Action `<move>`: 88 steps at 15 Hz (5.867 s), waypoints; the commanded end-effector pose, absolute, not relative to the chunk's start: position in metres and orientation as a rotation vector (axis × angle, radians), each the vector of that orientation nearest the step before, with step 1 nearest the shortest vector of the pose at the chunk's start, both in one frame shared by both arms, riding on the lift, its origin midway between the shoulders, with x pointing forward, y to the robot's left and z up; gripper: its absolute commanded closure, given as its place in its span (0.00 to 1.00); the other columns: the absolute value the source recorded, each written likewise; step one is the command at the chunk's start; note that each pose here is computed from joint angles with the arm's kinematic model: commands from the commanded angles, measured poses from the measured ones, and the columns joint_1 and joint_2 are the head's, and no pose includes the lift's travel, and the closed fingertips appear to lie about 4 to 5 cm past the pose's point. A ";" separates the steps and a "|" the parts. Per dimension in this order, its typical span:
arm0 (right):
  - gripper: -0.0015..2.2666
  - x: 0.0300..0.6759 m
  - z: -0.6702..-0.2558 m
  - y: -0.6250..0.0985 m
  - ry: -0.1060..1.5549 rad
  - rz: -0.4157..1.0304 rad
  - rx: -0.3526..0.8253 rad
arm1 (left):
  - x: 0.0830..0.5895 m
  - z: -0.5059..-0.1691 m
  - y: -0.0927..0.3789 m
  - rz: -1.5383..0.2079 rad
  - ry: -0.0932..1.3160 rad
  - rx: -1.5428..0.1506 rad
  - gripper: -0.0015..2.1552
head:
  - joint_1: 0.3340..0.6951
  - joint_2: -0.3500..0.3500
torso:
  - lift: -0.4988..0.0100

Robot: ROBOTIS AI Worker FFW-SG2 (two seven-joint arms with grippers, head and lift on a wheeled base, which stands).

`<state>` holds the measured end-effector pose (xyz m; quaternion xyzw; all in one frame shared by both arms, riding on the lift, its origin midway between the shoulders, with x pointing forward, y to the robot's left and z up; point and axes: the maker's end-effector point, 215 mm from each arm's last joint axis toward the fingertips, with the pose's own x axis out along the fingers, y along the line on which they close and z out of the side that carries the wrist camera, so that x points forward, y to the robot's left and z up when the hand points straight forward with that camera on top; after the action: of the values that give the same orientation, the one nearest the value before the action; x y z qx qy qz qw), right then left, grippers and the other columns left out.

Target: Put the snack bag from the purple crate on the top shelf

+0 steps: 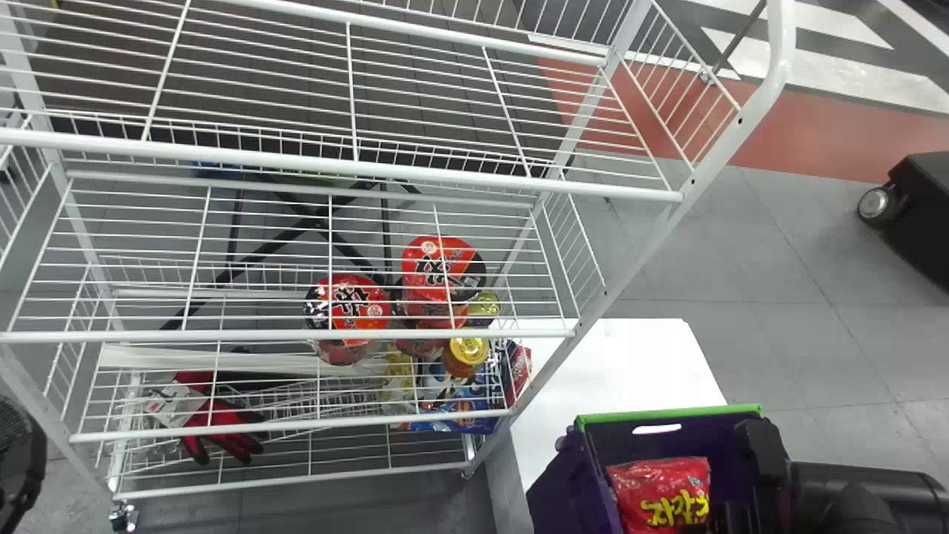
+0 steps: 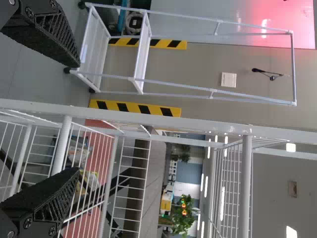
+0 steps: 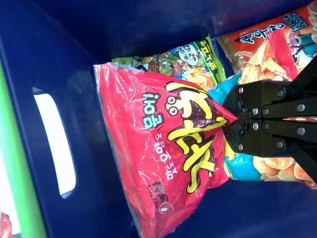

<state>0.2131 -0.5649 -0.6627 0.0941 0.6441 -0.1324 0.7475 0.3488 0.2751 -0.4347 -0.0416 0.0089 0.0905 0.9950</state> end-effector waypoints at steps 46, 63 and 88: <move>0.98 0.211 -0.665 -0.567 1.394 -0.283 0.196 | 0.350 -0.431 0.275 0.176 0.014 -0.082 0.03 | 1.00 0.00 | 0.87; 0.98 0.213 -0.665 -0.568 1.382 -0.278 0.191 | 0.349 -0.432 0.276 0.180 0.012 -0.082 0.03 | 1.00 0.00 | 1.00; 0.92 0.214 -0.589 -0.392 1.235 0.055 0.525 | 0.356 -0.442 0.271 0.181 0.051 -0.071 0.03 | 1.00 0.04 | 0.98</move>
<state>0.2154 -0.4115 -0.6045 0.2287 0.5780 0.0148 0.7832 0.3552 0.2716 -0.4413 -0.0361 0.0229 0.0903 0.9950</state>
